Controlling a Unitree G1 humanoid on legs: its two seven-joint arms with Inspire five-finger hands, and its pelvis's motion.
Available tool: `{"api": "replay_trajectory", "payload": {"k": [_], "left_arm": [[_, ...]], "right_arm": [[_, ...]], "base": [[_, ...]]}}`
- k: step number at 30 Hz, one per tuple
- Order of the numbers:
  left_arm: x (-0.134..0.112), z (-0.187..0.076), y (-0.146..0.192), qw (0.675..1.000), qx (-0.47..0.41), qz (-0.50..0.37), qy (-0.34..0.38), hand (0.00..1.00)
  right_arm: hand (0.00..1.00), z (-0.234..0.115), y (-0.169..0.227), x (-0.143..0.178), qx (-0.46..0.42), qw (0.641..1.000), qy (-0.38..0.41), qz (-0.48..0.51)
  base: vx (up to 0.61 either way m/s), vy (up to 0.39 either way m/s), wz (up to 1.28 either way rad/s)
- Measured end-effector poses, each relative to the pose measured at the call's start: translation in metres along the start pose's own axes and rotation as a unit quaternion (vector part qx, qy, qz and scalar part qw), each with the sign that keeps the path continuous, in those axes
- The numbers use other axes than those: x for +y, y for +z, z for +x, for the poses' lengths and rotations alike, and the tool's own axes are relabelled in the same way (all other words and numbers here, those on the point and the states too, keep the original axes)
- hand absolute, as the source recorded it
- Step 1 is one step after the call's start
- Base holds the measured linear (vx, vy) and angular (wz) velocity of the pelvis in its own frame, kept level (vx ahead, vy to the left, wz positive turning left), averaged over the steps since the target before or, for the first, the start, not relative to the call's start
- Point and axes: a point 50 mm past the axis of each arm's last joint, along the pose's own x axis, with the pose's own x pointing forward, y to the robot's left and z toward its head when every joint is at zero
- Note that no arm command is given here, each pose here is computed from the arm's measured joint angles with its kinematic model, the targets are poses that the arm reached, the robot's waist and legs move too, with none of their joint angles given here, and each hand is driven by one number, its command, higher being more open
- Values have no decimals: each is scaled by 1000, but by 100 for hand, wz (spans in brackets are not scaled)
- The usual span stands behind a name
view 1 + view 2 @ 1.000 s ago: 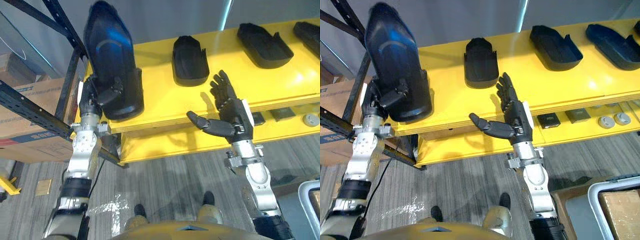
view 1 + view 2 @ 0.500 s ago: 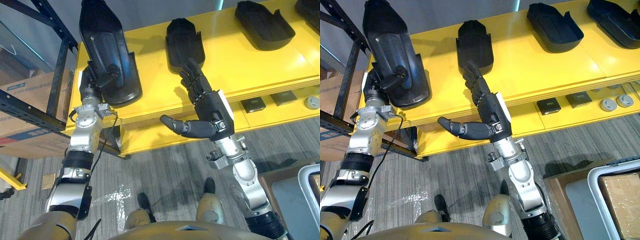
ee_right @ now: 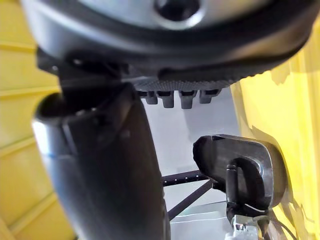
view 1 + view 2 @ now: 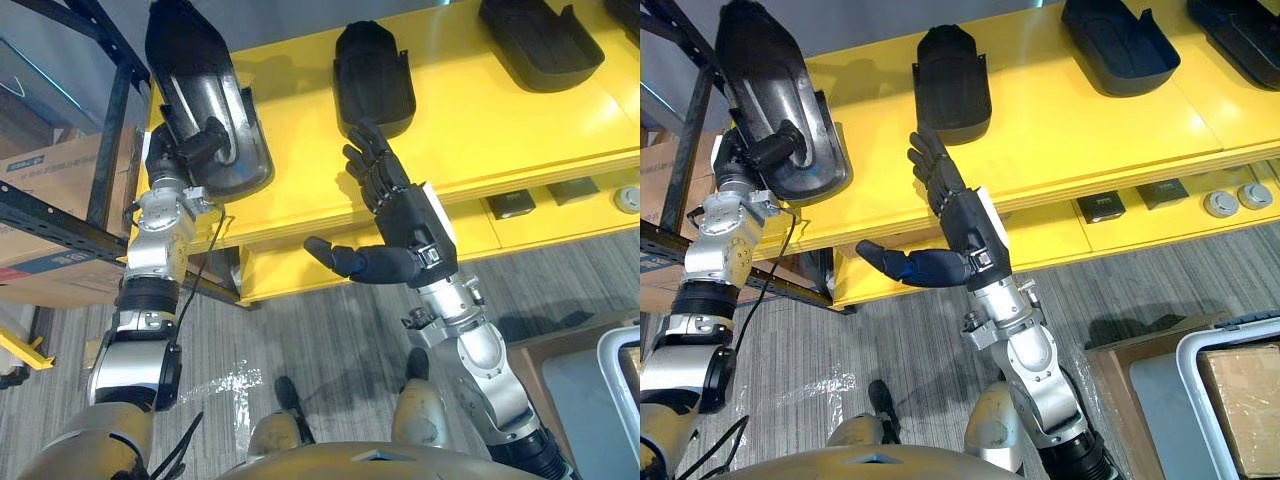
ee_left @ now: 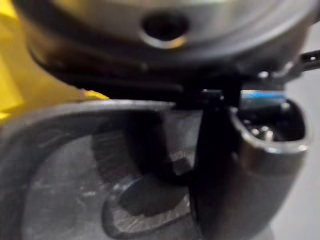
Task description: Walk over and take three plastic housings, then place them on the shelf
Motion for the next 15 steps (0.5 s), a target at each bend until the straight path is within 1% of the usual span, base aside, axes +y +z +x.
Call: {"api": "replay_trajectory", "payload": {"k": [2, 4, 8, 15], "left_arm": [[1, 0, -9, 999, 23, 23, -4, 100], [2, 1, -8, 999, 24, 46, -9, 100], [0, 5, -2, 999, 22, 47, -13, 100], [1, 6, -4, 998, 25, 51, 0, 100]], "right_arm": [[100, 0, -2, 2, 6, 1000, 3, 4], [100, 0, -3, 4, 14, 1000, 3, 7], [100, 2, -4, 5, 18, 1000, 2, 9], [100, 2, -3, 8, 16, 1000, 7, 11]], "base": [[1, -4, -2], [0, 0, 0], [0, 0, 0], [0, 0, 0]]}}
